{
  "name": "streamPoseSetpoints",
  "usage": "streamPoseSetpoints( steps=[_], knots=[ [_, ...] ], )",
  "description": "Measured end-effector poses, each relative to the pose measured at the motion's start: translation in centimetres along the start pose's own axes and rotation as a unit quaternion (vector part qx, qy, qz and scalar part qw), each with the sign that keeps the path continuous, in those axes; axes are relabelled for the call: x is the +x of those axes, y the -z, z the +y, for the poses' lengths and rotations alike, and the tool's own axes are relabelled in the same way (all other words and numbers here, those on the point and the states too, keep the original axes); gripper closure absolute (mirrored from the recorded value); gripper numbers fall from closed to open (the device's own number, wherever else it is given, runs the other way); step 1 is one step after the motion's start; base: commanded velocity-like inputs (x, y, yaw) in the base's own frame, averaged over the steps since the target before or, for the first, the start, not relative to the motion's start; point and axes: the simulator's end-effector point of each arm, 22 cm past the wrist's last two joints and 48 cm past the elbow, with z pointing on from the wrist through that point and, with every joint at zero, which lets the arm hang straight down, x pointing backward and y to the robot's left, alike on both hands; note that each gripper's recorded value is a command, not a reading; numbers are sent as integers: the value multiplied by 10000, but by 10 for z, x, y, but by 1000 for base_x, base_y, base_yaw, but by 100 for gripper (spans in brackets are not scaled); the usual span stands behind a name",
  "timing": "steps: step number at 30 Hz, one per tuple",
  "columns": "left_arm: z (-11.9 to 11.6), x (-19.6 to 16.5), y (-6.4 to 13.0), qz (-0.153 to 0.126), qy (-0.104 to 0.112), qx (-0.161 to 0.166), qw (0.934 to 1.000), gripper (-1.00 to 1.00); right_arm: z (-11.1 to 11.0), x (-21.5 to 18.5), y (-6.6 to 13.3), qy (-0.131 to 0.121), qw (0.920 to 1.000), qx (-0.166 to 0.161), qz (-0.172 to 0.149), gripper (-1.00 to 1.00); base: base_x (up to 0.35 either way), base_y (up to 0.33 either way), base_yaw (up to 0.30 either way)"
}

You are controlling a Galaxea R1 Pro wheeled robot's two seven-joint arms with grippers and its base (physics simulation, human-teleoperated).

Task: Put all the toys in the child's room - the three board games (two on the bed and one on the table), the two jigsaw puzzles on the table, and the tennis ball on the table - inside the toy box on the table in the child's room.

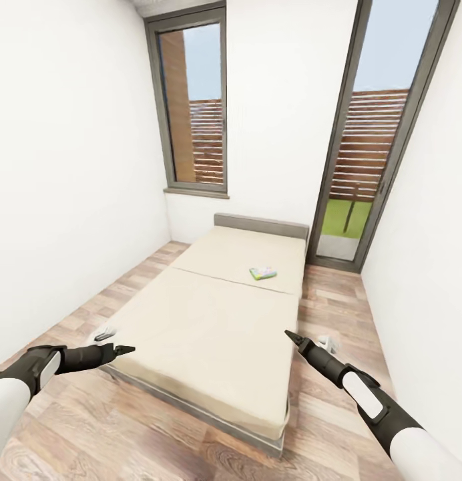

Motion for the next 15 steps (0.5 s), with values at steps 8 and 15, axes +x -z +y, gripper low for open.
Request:
streamPoseSetpoints(
  steps=[8, 15],
  knots=[
    [-1, 0, -1, 1, 0, 2, 10000, -100, 0, 0, 0, 4, 10000, 0, 0, -100, 0, -63, 292],
    [-1, 0, -1, 4, 0, 7, 10000, -100, 0, 0, 0, 6, 10000, 0, 4, -100, 0, -5, 293]
  ],
)
